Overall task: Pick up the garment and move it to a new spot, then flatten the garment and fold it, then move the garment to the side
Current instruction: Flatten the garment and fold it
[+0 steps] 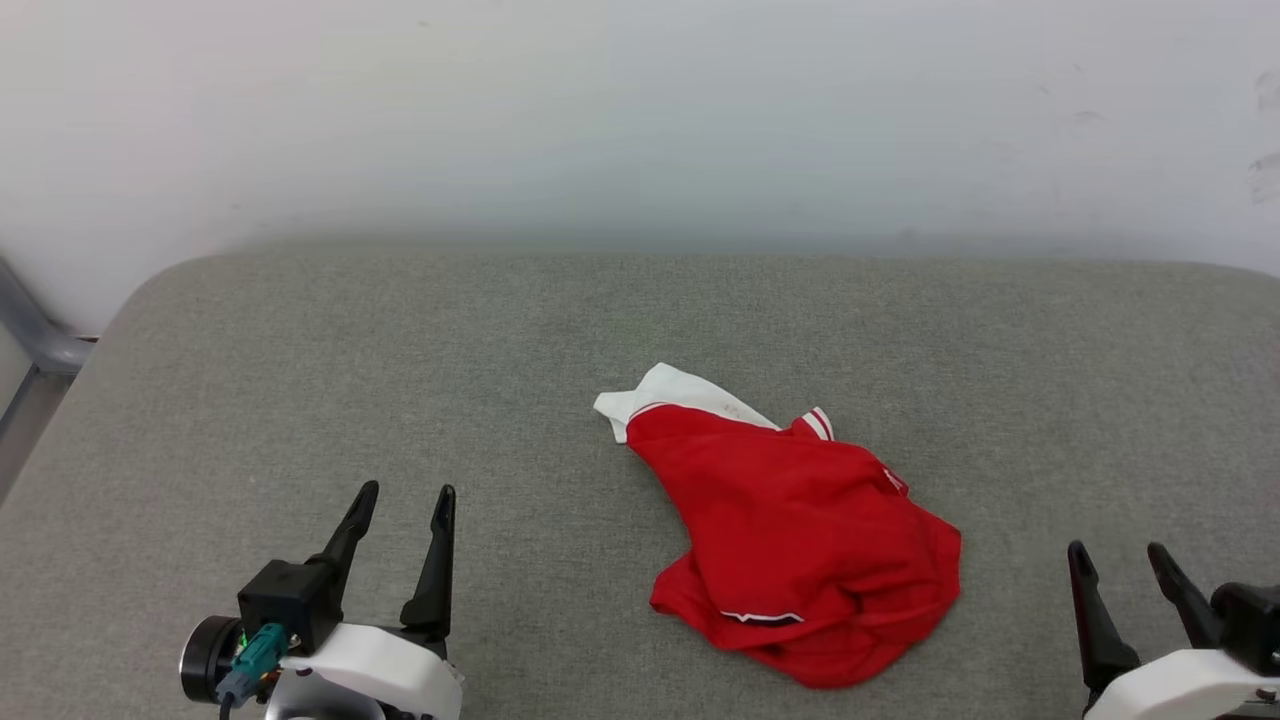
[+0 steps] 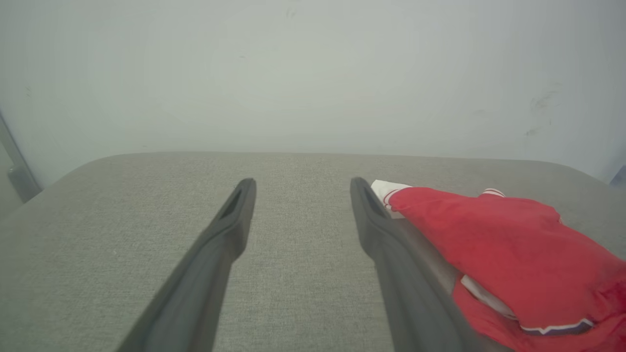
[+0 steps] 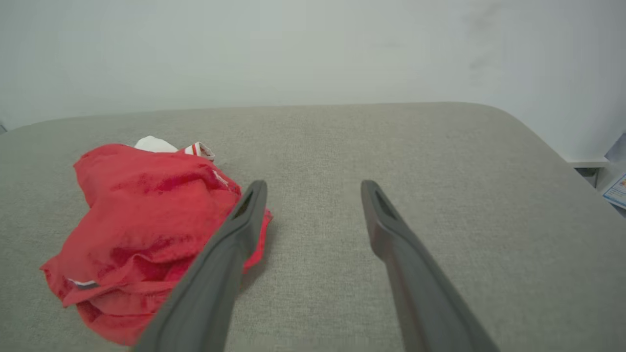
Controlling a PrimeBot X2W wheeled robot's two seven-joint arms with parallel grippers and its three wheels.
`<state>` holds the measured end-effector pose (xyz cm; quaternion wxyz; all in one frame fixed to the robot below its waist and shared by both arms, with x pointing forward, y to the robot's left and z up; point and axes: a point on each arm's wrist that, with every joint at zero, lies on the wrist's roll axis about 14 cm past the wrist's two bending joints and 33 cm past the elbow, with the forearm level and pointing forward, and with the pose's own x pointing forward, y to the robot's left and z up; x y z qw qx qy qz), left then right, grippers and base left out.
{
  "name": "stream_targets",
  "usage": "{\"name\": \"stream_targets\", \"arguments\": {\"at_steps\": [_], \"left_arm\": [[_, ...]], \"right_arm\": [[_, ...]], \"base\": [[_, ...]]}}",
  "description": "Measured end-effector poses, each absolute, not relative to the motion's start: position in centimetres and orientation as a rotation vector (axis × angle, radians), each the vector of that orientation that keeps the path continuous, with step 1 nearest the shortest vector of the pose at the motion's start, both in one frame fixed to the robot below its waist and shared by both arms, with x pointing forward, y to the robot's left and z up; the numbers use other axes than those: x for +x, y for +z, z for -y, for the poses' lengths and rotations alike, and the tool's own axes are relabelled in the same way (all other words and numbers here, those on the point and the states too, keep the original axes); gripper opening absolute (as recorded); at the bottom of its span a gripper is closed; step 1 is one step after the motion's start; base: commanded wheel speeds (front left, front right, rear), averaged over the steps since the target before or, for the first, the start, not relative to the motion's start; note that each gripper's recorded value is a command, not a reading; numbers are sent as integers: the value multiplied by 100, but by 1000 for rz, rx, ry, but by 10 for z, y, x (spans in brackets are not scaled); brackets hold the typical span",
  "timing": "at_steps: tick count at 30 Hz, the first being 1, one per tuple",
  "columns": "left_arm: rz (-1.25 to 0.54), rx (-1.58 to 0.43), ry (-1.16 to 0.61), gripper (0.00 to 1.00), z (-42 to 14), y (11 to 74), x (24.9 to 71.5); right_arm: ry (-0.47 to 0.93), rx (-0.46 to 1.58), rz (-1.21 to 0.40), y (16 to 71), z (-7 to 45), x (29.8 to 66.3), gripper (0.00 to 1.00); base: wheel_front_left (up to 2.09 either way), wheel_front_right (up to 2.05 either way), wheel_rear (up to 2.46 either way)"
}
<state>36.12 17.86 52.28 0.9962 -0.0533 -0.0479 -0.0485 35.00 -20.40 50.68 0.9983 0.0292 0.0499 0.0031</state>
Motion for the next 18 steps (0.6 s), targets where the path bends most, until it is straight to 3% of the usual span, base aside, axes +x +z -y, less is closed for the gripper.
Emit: {"name": "stream_targets", "arguments": {"at_steps": [9,18], "left_arm": [[101,-125,-91,100,-180,523,373],[94,-143,-77,100,-185,518,391]], "right_arm": [[24,87,-450,446,198,357,100],[186,52,-702,408,143,383,100]], "base": [[0,0,0],[0,0,0]]}}
